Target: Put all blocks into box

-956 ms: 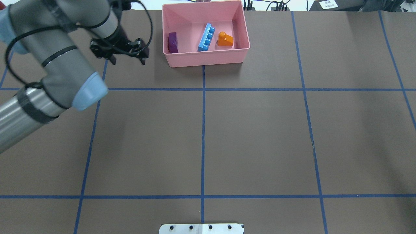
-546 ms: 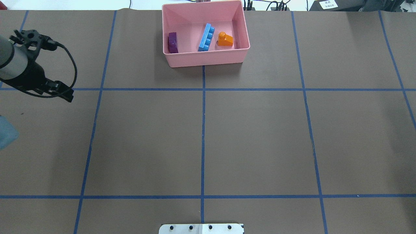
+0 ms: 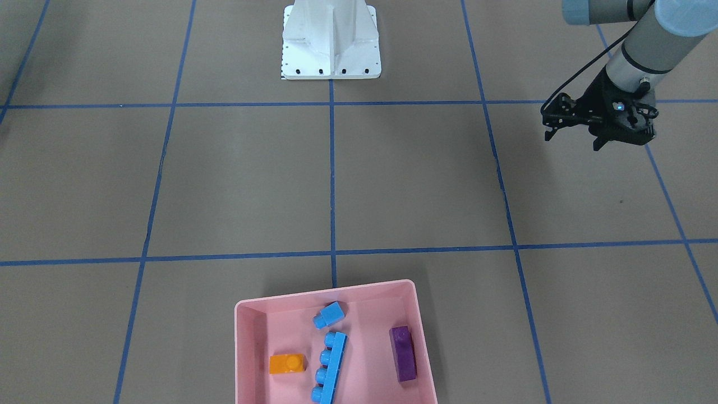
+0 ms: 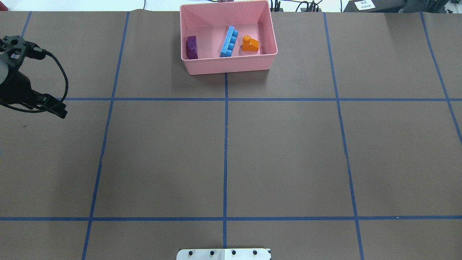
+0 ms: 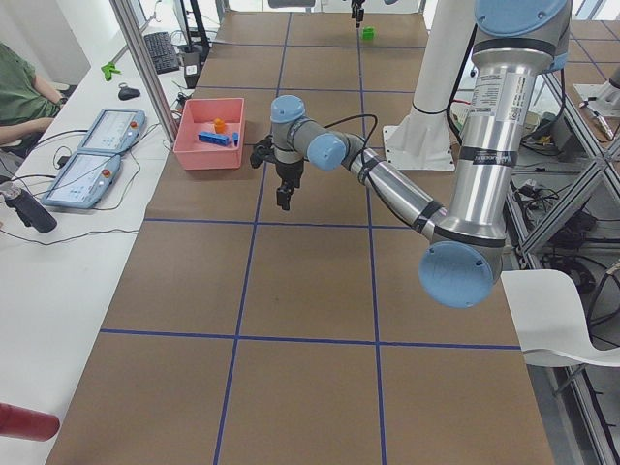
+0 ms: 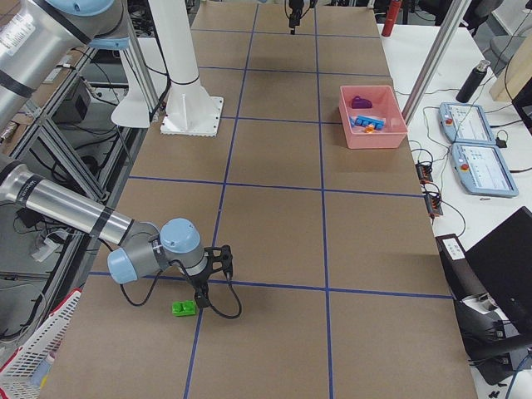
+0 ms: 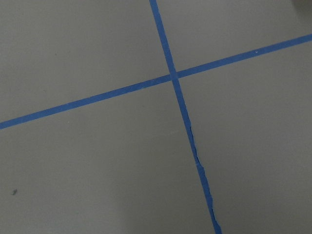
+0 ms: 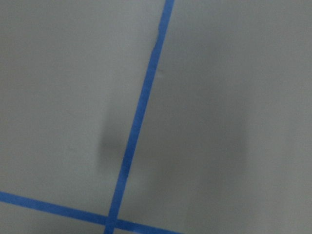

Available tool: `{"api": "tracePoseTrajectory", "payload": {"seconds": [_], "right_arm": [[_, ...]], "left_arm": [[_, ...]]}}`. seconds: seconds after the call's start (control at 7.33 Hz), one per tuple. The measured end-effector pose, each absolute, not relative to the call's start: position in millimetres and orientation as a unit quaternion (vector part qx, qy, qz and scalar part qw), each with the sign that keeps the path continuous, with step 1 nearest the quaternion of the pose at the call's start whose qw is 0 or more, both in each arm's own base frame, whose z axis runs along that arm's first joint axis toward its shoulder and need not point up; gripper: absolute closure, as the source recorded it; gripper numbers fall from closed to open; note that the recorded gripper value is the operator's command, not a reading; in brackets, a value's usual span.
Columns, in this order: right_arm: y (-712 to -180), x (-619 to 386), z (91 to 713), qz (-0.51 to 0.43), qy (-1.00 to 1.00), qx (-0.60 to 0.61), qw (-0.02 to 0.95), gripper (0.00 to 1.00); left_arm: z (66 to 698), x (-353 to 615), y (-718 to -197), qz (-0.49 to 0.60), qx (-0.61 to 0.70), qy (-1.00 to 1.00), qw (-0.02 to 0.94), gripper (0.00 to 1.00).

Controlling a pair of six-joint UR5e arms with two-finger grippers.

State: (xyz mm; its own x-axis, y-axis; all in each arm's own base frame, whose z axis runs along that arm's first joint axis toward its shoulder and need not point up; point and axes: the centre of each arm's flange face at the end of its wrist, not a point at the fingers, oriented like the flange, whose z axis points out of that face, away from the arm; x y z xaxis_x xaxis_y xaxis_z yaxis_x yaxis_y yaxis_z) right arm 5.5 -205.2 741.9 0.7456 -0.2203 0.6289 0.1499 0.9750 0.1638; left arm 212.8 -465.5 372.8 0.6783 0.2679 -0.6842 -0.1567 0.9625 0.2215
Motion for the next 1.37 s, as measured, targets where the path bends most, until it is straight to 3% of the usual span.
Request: {"api": "tracePoseTrajectory", "payload": {"seconds": [1.23, 1.37], "right_arm": [[-165, -9, 799, -0.164, -0.328, -0.035, 0.93, 0.01], [-165, -11, 801, -0.169, -0.328, -0.039, 0.929, 0.09]], "left_arm": [[355, 213, -459, 0.089, 0.072, 0.396, 0.911, 0.0], [354, 213, -459, 0.089, 0.072, 0.397, 0.911, 0.0]]}}
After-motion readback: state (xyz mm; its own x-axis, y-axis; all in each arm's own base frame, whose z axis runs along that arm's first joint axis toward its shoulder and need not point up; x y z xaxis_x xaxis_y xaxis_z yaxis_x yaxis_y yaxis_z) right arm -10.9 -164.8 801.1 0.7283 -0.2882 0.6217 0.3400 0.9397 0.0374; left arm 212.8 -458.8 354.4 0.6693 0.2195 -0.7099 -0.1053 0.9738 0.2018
